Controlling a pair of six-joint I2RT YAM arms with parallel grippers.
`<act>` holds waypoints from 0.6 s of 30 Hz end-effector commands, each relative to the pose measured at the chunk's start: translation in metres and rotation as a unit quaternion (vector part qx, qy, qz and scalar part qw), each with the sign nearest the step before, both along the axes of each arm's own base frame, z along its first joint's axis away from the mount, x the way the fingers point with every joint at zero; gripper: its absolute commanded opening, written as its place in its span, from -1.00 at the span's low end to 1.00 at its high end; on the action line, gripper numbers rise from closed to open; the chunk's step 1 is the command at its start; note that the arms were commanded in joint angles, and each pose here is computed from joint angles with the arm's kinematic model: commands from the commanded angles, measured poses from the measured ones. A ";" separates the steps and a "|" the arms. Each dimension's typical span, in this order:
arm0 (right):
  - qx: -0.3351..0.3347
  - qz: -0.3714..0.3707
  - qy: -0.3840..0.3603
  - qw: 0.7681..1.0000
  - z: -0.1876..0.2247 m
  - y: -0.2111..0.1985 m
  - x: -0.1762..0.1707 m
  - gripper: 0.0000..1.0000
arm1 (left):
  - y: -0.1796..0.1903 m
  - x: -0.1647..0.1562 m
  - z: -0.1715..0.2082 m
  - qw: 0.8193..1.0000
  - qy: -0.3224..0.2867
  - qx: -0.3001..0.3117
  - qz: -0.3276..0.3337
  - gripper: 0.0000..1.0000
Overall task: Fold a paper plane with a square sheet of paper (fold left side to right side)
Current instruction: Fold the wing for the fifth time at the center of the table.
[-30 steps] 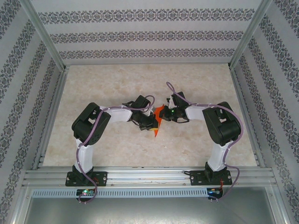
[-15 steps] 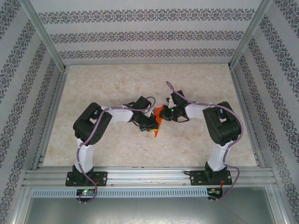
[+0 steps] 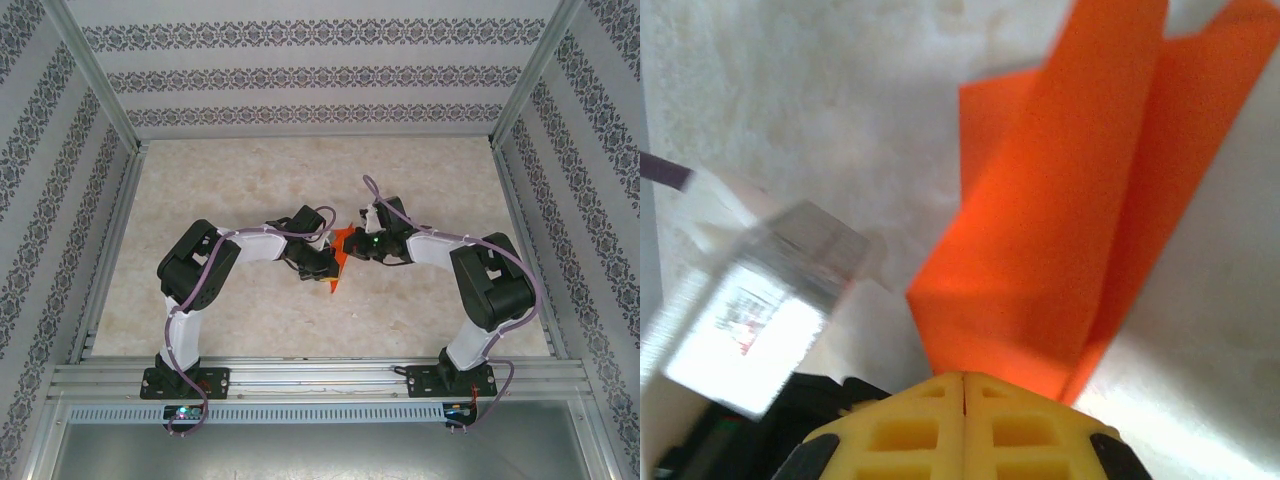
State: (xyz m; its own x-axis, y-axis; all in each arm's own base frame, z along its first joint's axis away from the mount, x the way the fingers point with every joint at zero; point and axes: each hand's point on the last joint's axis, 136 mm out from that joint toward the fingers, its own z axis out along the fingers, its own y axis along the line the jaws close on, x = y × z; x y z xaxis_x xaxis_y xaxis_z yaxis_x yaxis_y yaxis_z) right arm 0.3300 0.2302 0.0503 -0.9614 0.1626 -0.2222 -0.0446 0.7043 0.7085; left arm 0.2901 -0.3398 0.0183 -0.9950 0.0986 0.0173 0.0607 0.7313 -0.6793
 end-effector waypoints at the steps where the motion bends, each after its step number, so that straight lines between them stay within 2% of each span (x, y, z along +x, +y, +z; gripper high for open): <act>1: 0.020 0.018 -0.031 0.999 0.010 0.002 0.000 -1.00 | 0.037 -0.031 -0.035 0.994 0.046 0.101 -0.008 -0.95; 11: 0.038 0.037 -0.038 0.998 0.009 0.015 -0.007 -1.00 | 0.043 -0.037 -0.035 0.993 0.048 0.111 -0.017 -0.95; 18: 0.044 0.039 -0.037 0.998 0.001 0.025 0.001 -1.00 | 0.044 -0.037 -0.036 0.992 0.049 0.114 -0.017 -0.95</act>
State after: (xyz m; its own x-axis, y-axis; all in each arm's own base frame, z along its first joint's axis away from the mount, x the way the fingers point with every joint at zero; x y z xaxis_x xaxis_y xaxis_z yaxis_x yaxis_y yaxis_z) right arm 0.3240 0.2449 0.0466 -0.9574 0.1184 -0.2634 -0.1227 0.6590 0.7421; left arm 0.2838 -0.3319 0.0181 -0.9916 0.1287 0.0133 0.0890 0.7532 -0.6517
